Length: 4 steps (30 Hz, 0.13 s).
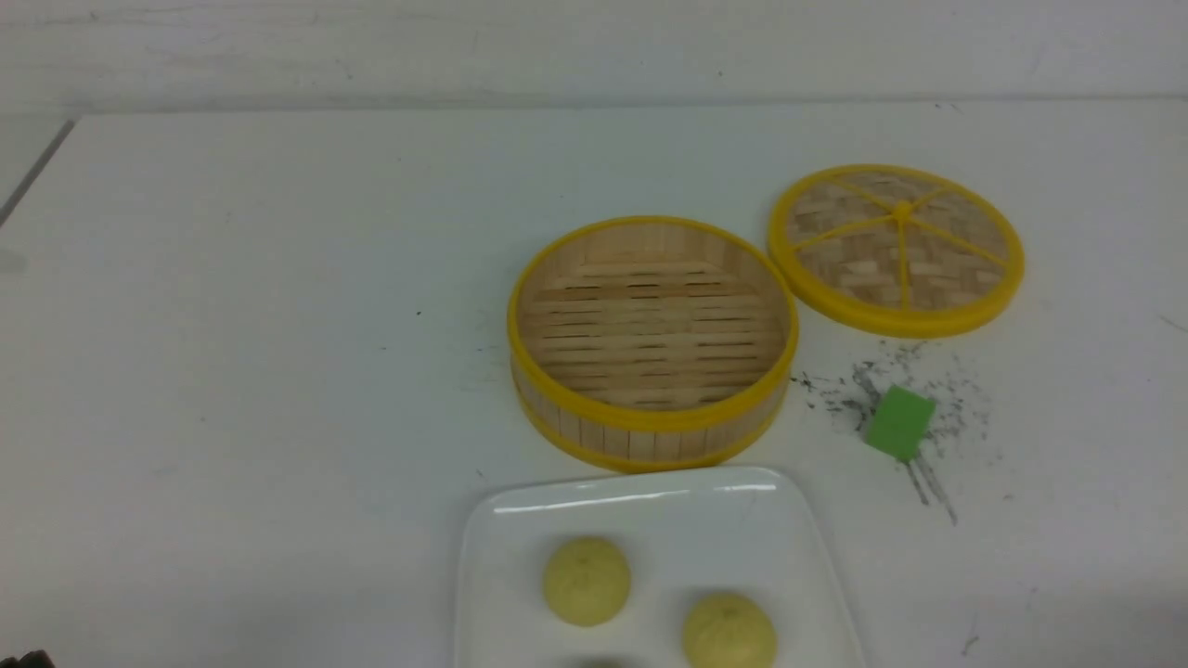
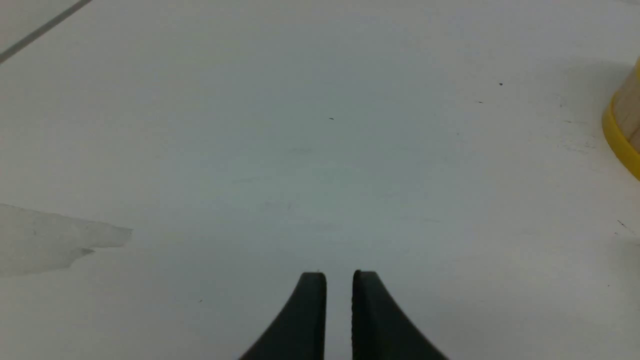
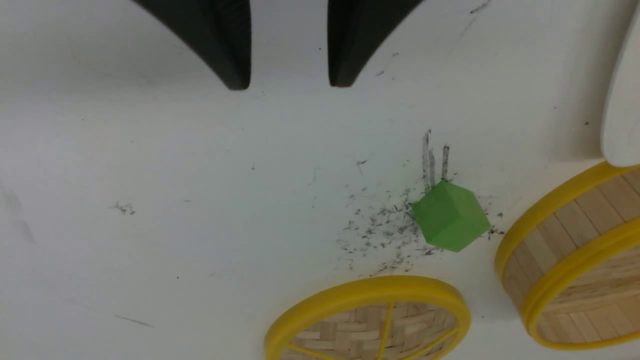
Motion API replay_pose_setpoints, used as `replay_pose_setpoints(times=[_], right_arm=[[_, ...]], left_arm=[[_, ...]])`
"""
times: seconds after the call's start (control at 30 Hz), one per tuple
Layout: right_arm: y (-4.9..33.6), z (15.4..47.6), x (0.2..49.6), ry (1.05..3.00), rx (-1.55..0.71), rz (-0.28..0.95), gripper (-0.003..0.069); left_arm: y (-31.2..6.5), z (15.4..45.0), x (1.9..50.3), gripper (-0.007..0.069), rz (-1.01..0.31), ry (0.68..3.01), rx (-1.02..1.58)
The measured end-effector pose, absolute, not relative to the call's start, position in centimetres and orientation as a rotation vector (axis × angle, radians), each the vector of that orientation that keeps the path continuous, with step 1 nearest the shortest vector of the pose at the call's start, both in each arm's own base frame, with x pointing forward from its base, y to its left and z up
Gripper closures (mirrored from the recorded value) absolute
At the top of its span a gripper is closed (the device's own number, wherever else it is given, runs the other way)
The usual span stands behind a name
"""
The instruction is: Put the steamed buns into the plate on the white tablecloth.
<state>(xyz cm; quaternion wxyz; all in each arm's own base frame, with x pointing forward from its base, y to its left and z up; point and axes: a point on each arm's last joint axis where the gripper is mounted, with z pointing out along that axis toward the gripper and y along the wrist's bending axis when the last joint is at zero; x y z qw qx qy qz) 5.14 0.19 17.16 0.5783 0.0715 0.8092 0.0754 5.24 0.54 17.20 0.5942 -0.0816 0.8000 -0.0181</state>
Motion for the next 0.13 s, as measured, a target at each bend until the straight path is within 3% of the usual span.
replay_pose_setpoints(times=[0.13], right_arm=[[0.19, 17.16, 5.14, 1.893, 0.167, 0.176, 0.042]], left_arm=[[0.54, 17.2, 5.24, 0.05, -0.042, 1.859, -0.19]])
